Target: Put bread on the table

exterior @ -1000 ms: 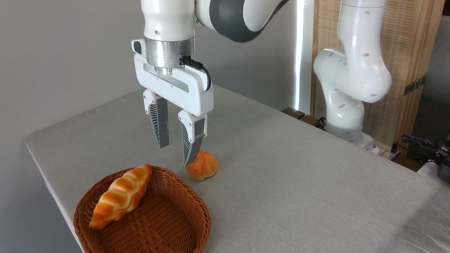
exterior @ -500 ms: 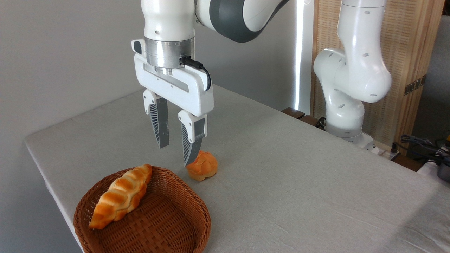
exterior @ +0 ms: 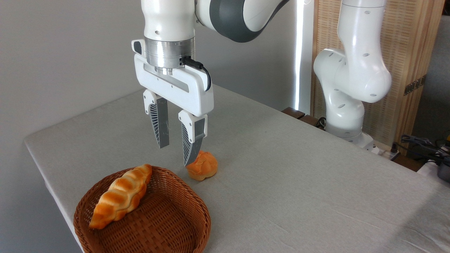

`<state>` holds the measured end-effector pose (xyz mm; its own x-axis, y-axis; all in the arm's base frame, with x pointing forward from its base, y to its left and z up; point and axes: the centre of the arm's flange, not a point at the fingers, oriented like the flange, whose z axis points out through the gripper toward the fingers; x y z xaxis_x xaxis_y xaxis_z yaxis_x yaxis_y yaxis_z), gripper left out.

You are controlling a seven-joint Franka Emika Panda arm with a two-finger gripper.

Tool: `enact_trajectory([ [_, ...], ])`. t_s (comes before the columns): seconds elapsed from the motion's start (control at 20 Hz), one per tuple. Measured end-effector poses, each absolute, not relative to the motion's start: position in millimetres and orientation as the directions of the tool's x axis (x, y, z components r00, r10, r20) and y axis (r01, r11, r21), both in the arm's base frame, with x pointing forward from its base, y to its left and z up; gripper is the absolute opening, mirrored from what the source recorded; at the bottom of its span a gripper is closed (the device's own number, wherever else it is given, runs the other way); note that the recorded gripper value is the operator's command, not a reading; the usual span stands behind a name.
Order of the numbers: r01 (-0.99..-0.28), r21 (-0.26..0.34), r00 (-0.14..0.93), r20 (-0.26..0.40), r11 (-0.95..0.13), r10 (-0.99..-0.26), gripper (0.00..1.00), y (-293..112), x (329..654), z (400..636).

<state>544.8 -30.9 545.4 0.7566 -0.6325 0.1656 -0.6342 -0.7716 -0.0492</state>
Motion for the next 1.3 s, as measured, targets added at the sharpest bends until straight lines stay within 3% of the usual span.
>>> enact_trajectory([
  [0.7, -0.634, -0.05, 0.756, 0.166, -0.772, -0.633, 1.0, -31, 545, 546],
  [0.95, -0.629, -0.077, 0.75, 0.201, -0.773, -0.63, 1.0, -31, 550, 549],
  [1.3, -0.621, -0.132, 0.733, 0.251, -0.773, -0.632, 1.0, -39, 579, 521],
])
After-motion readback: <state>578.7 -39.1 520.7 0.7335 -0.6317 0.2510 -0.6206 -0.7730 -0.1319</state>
